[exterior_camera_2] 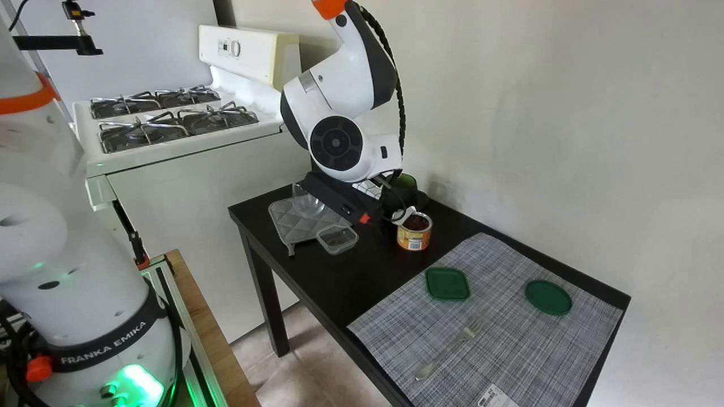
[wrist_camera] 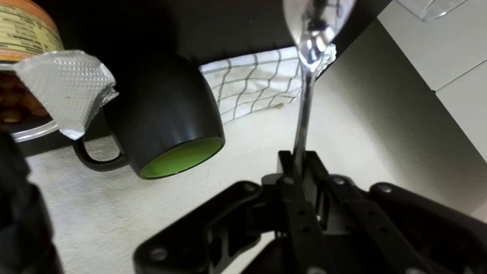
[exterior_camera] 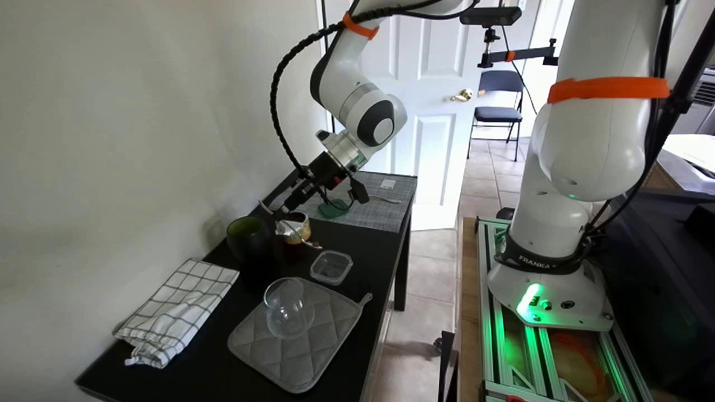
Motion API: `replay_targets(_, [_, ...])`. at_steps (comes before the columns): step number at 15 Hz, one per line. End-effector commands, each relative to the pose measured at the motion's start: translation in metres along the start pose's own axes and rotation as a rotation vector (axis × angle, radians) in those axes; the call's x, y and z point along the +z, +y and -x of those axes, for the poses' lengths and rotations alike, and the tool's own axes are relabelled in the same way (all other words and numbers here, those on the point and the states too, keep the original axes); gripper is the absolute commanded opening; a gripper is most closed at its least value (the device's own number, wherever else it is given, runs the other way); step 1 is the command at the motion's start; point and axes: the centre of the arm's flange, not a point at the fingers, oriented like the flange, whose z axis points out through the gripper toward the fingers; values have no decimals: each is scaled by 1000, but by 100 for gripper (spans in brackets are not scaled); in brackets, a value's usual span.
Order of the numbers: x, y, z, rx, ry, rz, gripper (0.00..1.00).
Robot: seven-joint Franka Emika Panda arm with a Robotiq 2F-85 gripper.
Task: Pour the contents of the silver spoon into the small lunchbox
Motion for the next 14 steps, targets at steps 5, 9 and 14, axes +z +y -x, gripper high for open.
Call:
replay_targets(5, [-18, -6, 7, 8, 18, -15, 3])
replay_targets(9, [-21, -6, 9, 15, 14, -32, 3])
replay_targets(14, [-23, -5, 10, 16, 16, -11, 3])
